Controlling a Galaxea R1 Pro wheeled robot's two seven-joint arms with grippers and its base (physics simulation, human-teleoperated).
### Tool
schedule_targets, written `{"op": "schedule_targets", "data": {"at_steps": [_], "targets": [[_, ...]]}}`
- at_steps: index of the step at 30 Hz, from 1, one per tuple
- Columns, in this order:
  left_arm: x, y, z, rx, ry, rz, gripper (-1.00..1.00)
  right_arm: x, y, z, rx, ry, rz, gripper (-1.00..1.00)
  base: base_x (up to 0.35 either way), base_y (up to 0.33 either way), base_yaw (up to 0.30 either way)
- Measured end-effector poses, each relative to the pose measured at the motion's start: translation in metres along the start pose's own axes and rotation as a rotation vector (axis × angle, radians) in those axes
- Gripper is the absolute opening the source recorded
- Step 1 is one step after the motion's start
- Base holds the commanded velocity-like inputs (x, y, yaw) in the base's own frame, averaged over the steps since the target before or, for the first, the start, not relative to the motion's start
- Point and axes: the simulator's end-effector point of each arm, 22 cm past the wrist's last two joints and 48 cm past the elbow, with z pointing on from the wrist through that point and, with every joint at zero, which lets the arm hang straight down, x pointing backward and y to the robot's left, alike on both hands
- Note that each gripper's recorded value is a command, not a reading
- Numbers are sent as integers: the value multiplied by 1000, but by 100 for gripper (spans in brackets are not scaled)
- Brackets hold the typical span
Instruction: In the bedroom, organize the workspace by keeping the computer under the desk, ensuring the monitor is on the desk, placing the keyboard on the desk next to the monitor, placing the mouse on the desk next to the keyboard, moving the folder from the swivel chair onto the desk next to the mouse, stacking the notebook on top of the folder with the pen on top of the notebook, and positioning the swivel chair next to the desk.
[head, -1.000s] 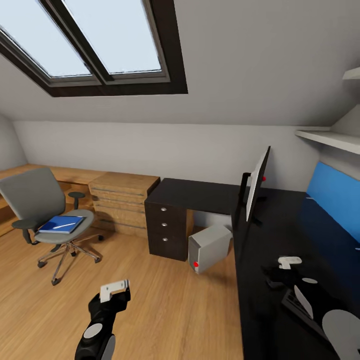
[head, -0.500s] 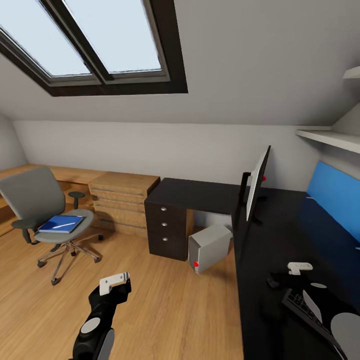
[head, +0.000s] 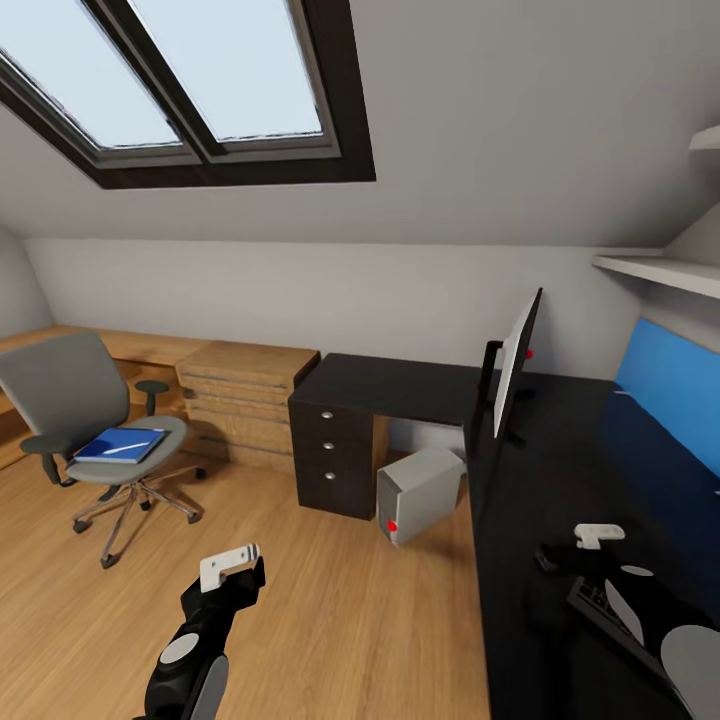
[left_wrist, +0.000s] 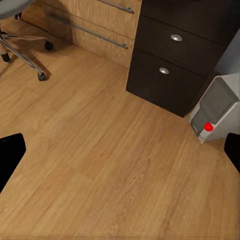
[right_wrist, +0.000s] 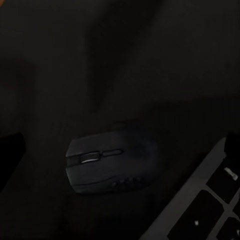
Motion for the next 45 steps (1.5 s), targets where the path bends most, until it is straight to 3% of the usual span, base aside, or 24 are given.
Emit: {"op": "schedule_targets", "data": {"at_steps": [32, 45], "targets": [[42, -1, 24, 9, 4, 10, 100, 33, 6, 30, -4, -7, -2, 100, 0, 0, 0], [49, 1, 26, 8, 20, 20, 100, 33, 5, 30, -4, -8, -3, 100, 5, 0, 0]]}}
